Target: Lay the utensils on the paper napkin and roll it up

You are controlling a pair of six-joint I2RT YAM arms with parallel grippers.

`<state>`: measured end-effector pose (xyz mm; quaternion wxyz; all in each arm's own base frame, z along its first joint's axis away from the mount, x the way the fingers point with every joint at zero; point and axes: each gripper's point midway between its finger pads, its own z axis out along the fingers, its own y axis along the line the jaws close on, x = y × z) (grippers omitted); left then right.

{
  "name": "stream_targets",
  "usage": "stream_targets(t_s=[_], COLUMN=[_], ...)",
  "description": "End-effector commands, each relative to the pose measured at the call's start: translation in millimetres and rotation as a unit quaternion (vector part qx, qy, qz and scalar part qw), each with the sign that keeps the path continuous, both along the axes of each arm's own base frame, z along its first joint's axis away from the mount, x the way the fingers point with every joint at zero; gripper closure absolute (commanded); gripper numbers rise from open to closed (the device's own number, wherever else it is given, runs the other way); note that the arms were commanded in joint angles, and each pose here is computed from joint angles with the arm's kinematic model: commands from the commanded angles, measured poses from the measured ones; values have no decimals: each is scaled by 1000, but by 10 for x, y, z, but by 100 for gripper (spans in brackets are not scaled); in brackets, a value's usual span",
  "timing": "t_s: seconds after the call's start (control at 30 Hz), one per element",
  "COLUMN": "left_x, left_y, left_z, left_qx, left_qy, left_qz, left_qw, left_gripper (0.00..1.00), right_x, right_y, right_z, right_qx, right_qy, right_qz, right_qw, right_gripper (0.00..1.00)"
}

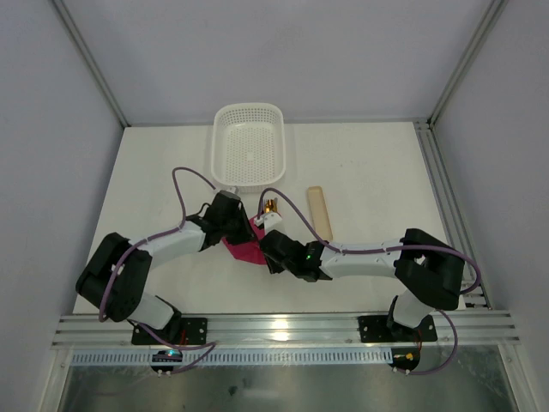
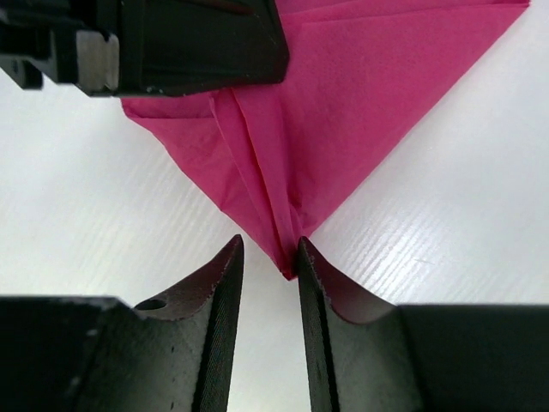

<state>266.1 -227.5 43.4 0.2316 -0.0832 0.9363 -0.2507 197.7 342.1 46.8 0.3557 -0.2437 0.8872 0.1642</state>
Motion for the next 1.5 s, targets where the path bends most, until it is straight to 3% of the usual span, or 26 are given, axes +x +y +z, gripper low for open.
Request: stream_targets(t_s=[0.0, 0.47, 0.63, 0.83, 1.03, 1.17, 1.47], left_x=[132, 167, 181, 190, 186, 181, 187], left_y=[-43, 53, 93, 142, 202, 225, 249], left_z=[92, 8, -6, -52, -123, -170, -229], left_qx=[-7, 5, 11, 22, 35, 43, 52], left_qy=[-22, -16, -17, -18, -15, -14, -12], left_qz=[-7, -3, -1, 4, 10, 10, 10], left_qw=[1000, 1000, 1000, 1000, 999, 999, 999], left_gripper=[85, 85, 85, 85, 83, 82, 81], right_x=[147, 72, -28, -106, -183, -231, -199], right_y=[-81, 39, 167, 288, 376, 343, 326], right_z=[112, 101, 105, 120, 107, 152, 417], right_qx=[-30, -57, -44, -34, -16, -9, 100], right_qy=[-53, -84, -85, -83, -82, -87, -41], right_qz=[-25, 2, 33, 60, 94, 116, 118], right_qw=[998, 995, 995, 994, 992, 989, 987], right_gripper=[67, 88, 88, 78, 75, 75, 83])
